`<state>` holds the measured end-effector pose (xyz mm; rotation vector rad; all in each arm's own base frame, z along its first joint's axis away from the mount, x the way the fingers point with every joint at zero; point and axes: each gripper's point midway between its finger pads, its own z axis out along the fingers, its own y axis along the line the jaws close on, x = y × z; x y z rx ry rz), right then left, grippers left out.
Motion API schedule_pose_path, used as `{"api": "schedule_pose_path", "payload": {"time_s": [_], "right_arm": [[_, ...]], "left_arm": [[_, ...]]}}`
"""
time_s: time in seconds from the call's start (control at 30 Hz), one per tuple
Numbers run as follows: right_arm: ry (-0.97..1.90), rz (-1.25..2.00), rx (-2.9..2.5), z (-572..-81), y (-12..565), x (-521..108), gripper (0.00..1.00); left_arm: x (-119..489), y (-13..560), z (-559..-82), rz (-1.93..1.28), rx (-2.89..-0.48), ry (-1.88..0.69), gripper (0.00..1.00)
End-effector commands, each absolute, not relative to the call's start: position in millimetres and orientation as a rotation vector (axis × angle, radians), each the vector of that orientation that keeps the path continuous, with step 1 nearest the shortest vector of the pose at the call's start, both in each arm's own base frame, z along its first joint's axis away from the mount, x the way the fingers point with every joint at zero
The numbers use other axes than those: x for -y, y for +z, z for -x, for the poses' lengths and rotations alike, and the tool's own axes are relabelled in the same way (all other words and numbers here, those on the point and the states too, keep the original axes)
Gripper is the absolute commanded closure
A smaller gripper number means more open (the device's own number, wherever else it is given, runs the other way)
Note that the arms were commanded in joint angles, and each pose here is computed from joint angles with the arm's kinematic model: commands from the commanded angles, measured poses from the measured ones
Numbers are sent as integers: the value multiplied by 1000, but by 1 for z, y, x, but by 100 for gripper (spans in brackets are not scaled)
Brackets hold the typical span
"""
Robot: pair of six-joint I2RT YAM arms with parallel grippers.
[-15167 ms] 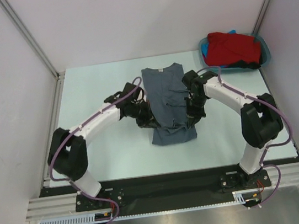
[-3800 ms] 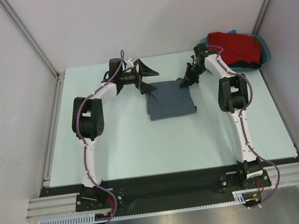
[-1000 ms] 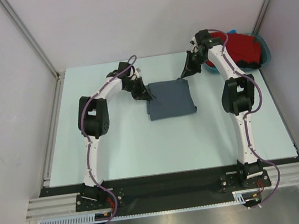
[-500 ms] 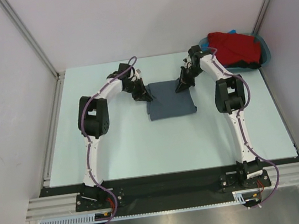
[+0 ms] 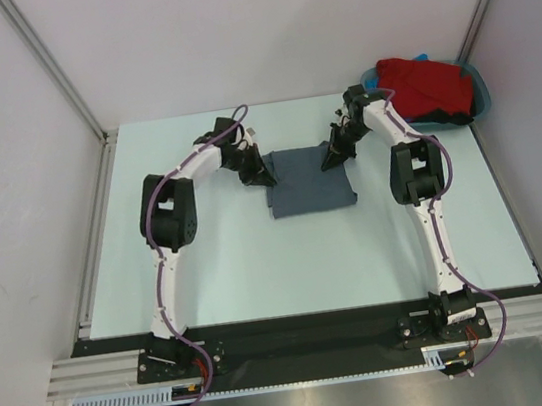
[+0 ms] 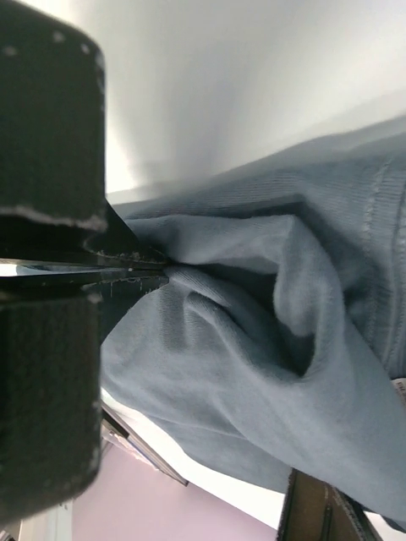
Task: Fold and stack the t-shirts
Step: Fold the tshirt
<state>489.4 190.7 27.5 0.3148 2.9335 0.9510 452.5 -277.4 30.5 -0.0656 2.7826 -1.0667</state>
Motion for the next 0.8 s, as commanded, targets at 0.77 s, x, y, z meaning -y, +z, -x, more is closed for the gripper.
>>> {"api": "schedule_pose_path", "payload": {"time_s": [0.77], "right_arm": [[867, -369, -2956, -495, 7, -174, 100]], "left_arm": [[252, 119, -444, 98, -2667, -996, 100]]}}
